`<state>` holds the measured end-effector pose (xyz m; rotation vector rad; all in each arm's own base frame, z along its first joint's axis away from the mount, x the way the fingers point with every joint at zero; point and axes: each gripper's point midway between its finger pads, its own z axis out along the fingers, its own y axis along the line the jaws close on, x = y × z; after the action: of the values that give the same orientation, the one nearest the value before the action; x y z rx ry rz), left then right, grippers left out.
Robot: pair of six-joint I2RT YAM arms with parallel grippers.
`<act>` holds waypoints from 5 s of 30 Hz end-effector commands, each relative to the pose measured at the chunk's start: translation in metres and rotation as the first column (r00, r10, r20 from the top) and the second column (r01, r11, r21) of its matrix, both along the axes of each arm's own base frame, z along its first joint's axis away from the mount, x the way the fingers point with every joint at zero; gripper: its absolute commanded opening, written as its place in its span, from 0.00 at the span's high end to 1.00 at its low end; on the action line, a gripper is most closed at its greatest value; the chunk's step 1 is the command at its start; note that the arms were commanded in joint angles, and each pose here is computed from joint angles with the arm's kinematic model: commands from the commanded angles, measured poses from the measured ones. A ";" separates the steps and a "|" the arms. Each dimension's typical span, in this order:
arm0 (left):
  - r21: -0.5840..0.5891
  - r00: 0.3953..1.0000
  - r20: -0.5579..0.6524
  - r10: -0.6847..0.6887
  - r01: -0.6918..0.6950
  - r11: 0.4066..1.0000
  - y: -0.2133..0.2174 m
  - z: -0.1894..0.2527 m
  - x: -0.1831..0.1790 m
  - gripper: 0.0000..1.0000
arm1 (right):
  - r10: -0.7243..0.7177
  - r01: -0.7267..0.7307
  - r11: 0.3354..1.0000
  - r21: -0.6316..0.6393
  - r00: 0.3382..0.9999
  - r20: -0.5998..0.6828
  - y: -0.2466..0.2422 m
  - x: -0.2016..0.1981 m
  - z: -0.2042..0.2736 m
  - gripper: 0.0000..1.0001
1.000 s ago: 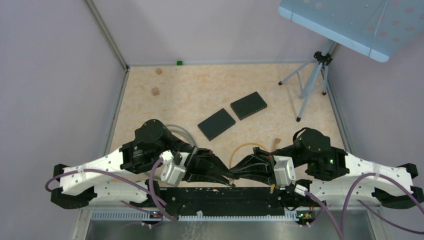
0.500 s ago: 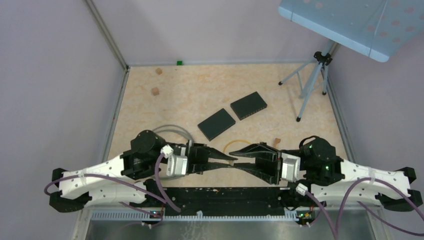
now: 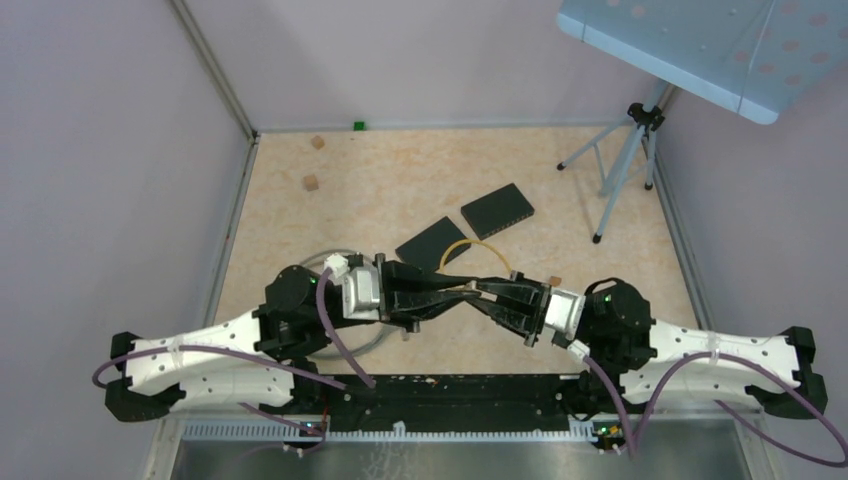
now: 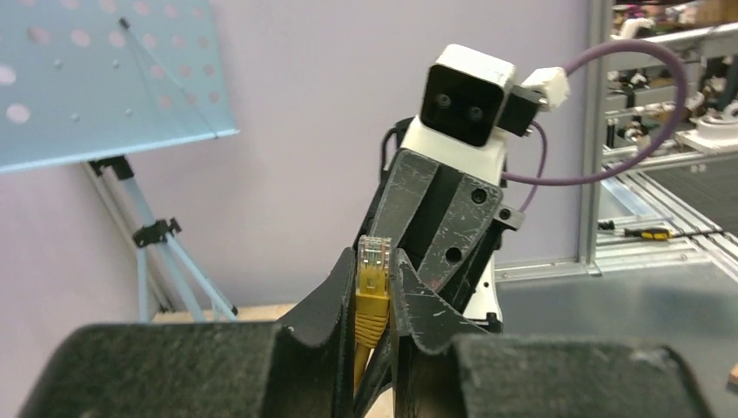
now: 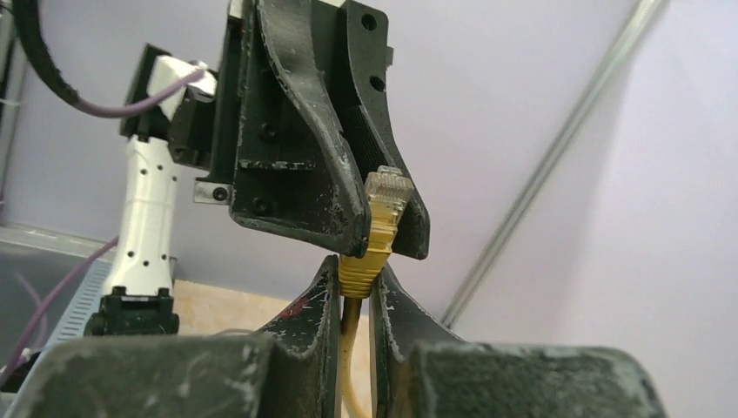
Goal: Insert the plug into the switch port
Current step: Adjust the connector.
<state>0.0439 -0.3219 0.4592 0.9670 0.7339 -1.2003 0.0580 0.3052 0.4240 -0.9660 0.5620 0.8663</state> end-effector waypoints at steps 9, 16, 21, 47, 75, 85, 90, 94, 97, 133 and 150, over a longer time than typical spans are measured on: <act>0.035 0.742 -0.563 0.364 -0.419 0.907 0.008 0.071 0.099 0.03 | -0.232 0.243 0.969 0.030 0.949 -0.211 -0.047 0.043 -0.011 1.00; -0.071 0.656 -0.694 0.298 -0.474 0.878 0.034 0.089 0.106 0.01 | -0.263 0.270 0.963 -0.005 0.933 -0.246 -0.058 0.047 -0.020 1.00; -0.011 0.610 -0.714 0.344 -0.500 0.866 0.027 0.080 0.114 0.01 | -0.279 0.283 0.959 -0.024 0.926 -0.255 -0.061 0.049 -0.025 1.00; 0.020 0.579 -0.702 0.414 -0.566 0.824 0.033 0.075 0.125 0.01 | -0.291 0.284 0.957 -0.066 0.920 -0.263 -0.052 0.051 -0.044 1.00; 0.202 0.332 -0.742 0.582 -0.717 0.667 0.056 -0.028 0.154 0.01 | 0.019 -0.026 0.997 -0.074 0.995 -0.096 -0.053 -0.012 -0.021 1.00; 0.144 0.435 -0.746 0.504 -0.633 0.760 0.046 -0.032 0.139 0.02 | 0.249 -0.243 0.966 -0.088 0.966 0.065 -0.068 -0.063 0.011 1.00; 0.107 0.462 -0.754 0.468 -0.616 0.781 0.052 -0.027 0.133 0.04 | 0.296 -0.290 0.955 -0.059 0.948 0.114 -0.075 -0.074 0.023 1.00; 0.105 0.454 -0.757 0.470 -0.626 0.773 0.058 -0.029 0.133 0.06 | 0.299 -0.298 0.954 -0.025 0.945 0.133 -0.077 -0.076 0.032 1.00; 0.114 0.457 -0.747 0.484 -0.629 0.769 0.059 -0.028 0.133 0.06 | 0.223 -0.227 0.972 0.058 0.972 0.072 -0.075 -0.058 0.044 1.00; 0.093 0.956 -0.287 0.067 -0.042 0.995 -0.001 0.035 0.019 0.01 | 0.415 -0.447 0.894 0.006 0.825 -0.384 0.005 -0.064 0.058 1.00; -0.047 0.995 -0.095 0.019 -0.023 0.999 0.075 0.060 -0.011 0.01 | 0.250 -0.333 0.901 -0.279 0.922 -0.294 -0.014 -0.055 0.006 1.00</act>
<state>0.0573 -0.2671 0.4971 0.8015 0.9656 -1.2259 -0.0015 0.3053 0.4290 -1.2083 0.8437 1.3240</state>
